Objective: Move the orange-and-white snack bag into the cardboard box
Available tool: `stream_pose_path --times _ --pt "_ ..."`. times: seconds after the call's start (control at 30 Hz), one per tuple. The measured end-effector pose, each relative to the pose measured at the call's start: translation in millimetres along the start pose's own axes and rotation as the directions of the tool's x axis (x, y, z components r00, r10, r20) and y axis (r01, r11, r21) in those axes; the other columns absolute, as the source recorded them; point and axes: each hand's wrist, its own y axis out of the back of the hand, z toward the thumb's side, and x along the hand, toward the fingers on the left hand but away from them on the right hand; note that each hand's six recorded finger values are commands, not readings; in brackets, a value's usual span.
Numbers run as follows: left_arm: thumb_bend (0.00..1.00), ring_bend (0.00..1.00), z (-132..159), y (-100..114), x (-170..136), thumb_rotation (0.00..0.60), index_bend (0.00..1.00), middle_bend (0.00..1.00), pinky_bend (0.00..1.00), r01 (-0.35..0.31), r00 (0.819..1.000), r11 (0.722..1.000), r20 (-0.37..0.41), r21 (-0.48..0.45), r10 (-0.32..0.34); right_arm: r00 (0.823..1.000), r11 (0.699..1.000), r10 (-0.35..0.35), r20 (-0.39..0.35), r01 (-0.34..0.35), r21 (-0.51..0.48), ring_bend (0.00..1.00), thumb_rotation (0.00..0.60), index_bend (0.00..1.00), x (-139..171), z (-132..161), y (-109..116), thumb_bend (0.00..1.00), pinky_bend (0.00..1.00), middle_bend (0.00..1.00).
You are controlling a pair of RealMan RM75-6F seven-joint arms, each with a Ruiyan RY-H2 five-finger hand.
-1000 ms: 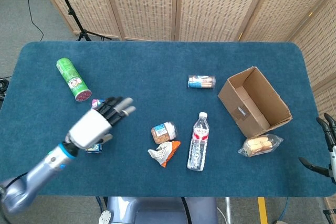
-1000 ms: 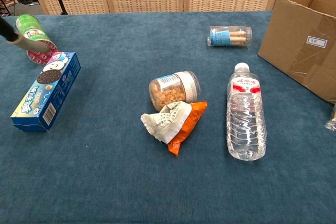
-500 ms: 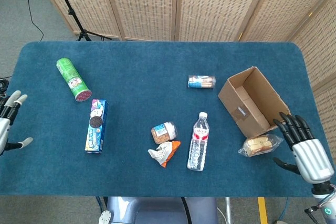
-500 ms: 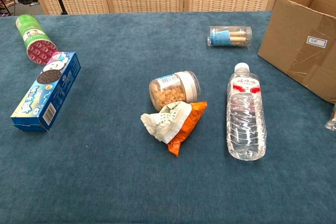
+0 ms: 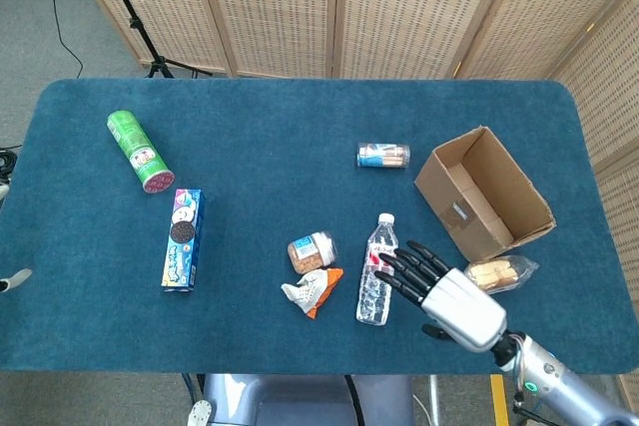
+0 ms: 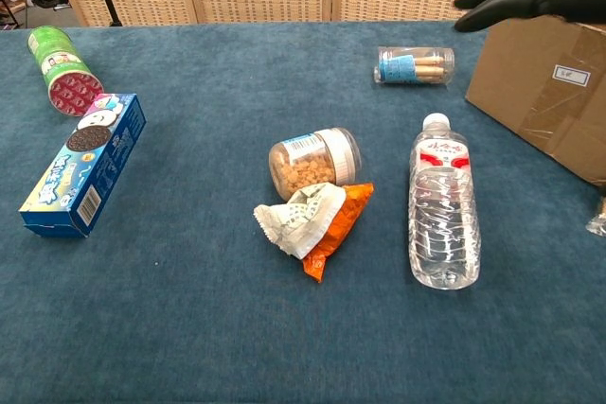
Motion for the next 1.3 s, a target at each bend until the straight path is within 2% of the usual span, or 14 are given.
stream_pose_path --times 0.13,0.43,0.73,0.97,1.17,1.3 --pt "0.0 0.0 0 2 -1 0.6 0.0 0.0 0.02 -0.002 1.0 1.0 0.004 -0.007 0.002 0.998 0.998 0.057 -0.024 -0.056 0.031 0.0 0.6 0.0 -37 16 -9 0.0 0.0 0.0" --pt "0.0 0.0 -3 1 2 0.6 0.0 0.0 0.02 0.009 1.0 1.0 -0.001 -0.013 -0.009 0.991 0.991 0.1 -0.089 -0.091 0.099 0.0 0.6 0.01 -100 68 -26 0.0 0.02 0.0" --pt "0.0 0.0 -1 -2 2 0.6 0.0 0.0 0.02 0.022 1.0 1.0 0.011 -0.009 -0.022 0.987 0.978 0.122 -0.102 -0.102 0.185 0.0 0.6 0.06 -134 106 -57 0.0 0.11 0.0" --pt "0.0 0.0 0 -2 1 0.6 0.0 0.0 0.02 0.024 1.0 1.0 0.016 -0.012 -0.024 0.989 0.965 0.142 -0.031 -0.132 0.228 0.0 0.6 0.09 -150 102 -89 0.0 0.15 0.03" --pt "0.0 0.0 -2 -1 1 0.6 0.0 0.0 0.02 0.024 1.0 1.0 0.015 -0.017 -0.024 0.988 0.959 0.155 0.022 -0.156 0.238 0.01 0.6 0.14 -155 90 -100 0.0 0.18 0.08" --pt "0.0 0.0 -2 -1 2 0.6 0.0 0.0 0.02 0.026 1.0 0.999 0.015 -0.02 -0.026 0.987 0.957 0.16 0.029 -0.162 0.239 0.06 0.6 0.16 -153 86 -103 0.0 0.21 0.13"
